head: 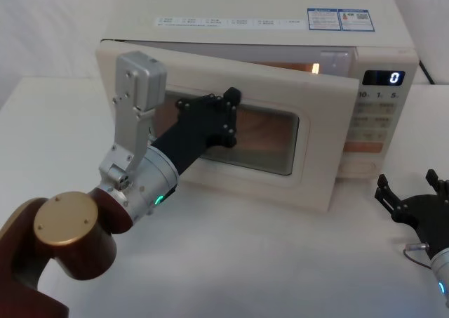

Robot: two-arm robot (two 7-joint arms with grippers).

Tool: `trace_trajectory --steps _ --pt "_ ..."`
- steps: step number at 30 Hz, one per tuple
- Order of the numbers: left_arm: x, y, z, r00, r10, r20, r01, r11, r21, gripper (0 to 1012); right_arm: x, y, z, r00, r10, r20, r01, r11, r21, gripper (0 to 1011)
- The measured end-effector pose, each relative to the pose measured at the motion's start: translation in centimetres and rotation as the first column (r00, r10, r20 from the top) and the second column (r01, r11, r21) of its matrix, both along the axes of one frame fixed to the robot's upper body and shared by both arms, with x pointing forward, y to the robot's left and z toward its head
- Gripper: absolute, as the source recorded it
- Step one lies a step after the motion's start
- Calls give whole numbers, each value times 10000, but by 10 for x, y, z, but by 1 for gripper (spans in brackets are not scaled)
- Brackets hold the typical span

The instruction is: Press the button to open the microwave door with one hand; close the microwave door with the other hand.

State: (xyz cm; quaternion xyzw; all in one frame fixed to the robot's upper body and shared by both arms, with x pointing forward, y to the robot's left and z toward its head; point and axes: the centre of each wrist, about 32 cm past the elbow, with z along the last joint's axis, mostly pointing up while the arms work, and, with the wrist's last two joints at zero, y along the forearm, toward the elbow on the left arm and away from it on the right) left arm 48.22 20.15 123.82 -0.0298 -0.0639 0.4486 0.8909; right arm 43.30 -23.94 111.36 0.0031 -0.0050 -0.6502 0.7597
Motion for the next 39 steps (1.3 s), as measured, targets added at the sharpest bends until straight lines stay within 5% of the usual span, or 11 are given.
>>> trace_trajectory --steps 39 --pt "19 -8 3 9977 681 -60 -680 9976 163 0 0 0 0 10000 1 0 -1 10000 -1 1002"
